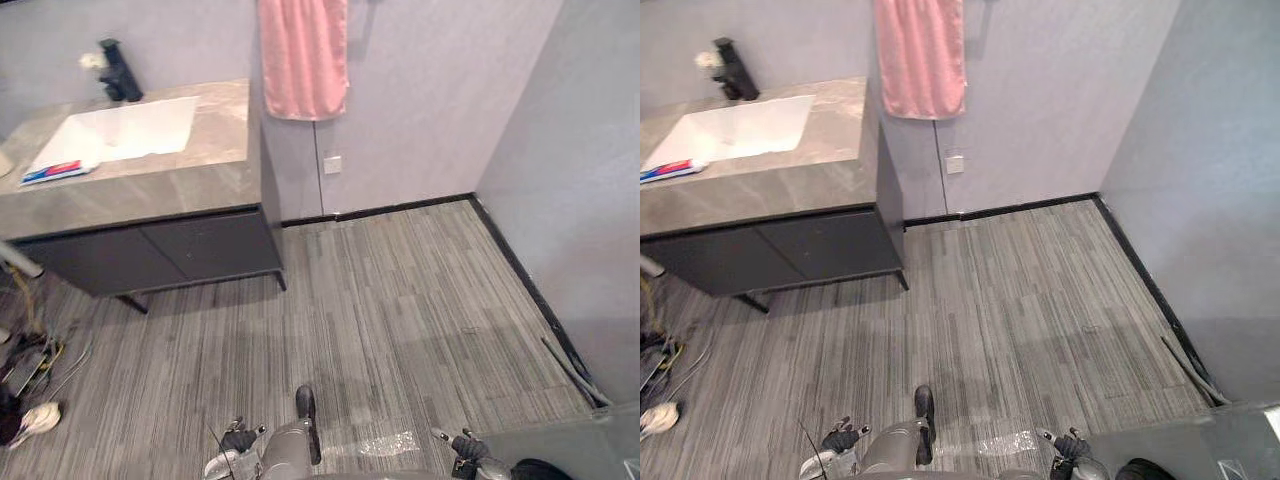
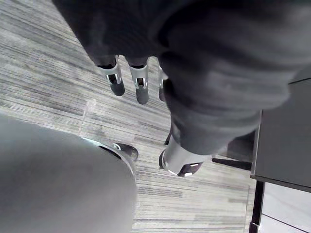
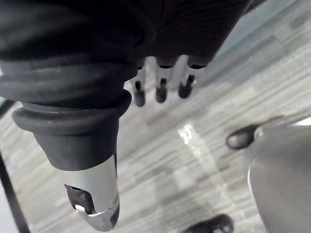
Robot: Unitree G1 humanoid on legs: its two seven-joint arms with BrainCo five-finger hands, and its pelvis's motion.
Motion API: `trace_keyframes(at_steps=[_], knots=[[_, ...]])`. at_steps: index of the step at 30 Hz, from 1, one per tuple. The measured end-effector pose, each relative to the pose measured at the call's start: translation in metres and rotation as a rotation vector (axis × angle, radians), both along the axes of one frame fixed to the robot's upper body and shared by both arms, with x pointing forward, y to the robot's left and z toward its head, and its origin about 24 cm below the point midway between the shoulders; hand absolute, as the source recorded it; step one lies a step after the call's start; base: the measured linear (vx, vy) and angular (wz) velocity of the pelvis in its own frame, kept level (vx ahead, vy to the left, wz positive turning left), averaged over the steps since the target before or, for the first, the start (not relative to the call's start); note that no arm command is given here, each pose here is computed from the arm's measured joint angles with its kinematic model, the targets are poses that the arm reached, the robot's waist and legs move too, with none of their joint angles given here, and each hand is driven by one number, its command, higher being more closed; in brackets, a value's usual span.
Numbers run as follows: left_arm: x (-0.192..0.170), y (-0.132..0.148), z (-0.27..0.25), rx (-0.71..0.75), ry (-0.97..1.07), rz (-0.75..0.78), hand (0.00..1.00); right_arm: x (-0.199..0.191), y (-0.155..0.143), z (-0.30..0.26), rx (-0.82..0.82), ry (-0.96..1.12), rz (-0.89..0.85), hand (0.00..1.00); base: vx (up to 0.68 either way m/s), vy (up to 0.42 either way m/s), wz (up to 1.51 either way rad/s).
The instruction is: Organize washtable
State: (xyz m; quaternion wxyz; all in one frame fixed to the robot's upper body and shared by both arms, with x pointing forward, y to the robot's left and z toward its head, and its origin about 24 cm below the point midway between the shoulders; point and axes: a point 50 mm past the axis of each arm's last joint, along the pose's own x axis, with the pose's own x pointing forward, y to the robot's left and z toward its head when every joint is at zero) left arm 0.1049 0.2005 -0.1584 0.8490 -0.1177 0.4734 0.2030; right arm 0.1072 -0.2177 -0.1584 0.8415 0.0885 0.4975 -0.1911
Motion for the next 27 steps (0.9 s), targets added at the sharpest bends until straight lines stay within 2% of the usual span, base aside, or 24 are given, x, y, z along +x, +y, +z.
trace_keyframes(at_steps=[3, 14, 24, 27], knots=[[-0.007, 0.014, 0.0, 0.021, 0.013, 0.057, 0.0, -0.001, 0.016, -0.004, 0.053, 0.008, 0.009, 0.0, 0.51, 0.322, -0.74], [-0.014, 0.017, -0.001, 0.034, 0.037, 0.032, 0.0, -0.006, 0.016, -0.005, 0.066, 0.005, -0.031, 0.0, 0.38, 0.182, -0.1], [-0.008, 0.012, -0.001, 0.041, 0.042, -0.032, 0.0, -0.001, 0.016, -0.002, 0.066, -0.02, -0.025, 0.0, 0.29, -0.208, 0.21], [-0.013, -0.003, -0.006, 0.004, 0.071, -0.053, 0.0, 0.002, 0.007, 0.0, 0.057, -0.034, -0.024, 0.0, 0.33, -0.394, 0.47]])
